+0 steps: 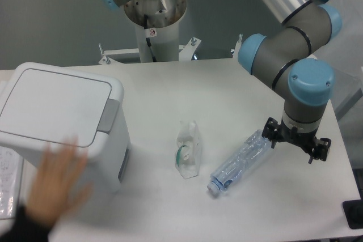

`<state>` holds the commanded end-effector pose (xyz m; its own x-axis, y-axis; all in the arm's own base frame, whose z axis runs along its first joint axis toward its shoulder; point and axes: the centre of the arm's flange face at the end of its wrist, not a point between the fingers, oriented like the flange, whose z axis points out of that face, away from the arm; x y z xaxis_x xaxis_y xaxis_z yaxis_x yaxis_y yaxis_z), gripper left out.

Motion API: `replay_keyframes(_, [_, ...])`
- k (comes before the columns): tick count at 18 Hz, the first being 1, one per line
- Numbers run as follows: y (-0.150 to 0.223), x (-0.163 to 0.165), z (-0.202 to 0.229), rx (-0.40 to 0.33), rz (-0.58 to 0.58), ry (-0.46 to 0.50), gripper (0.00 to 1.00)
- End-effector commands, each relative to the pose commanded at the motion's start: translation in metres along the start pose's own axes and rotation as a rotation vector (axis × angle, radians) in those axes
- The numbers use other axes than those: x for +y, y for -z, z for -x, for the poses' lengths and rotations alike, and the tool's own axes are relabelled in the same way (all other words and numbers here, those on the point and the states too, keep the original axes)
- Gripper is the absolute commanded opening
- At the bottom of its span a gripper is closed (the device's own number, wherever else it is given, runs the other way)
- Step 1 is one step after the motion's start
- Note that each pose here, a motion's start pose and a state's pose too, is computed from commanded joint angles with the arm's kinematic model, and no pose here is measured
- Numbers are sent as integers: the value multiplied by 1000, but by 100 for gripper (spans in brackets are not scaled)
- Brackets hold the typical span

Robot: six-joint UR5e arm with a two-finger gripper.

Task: Open the trash can
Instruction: 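Raise the open gripper up from beside the water bottle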

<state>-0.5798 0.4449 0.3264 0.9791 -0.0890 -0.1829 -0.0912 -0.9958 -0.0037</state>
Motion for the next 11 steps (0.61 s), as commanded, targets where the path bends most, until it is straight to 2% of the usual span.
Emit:
replay_keyframes(6, [1,-3,-2,8,-20,2,100])
replay_keyframes(9, [-10,-6,-12,43,-56,3,100])
replay_keyframes(11, [1,-2,-19,38,-76,21,100])
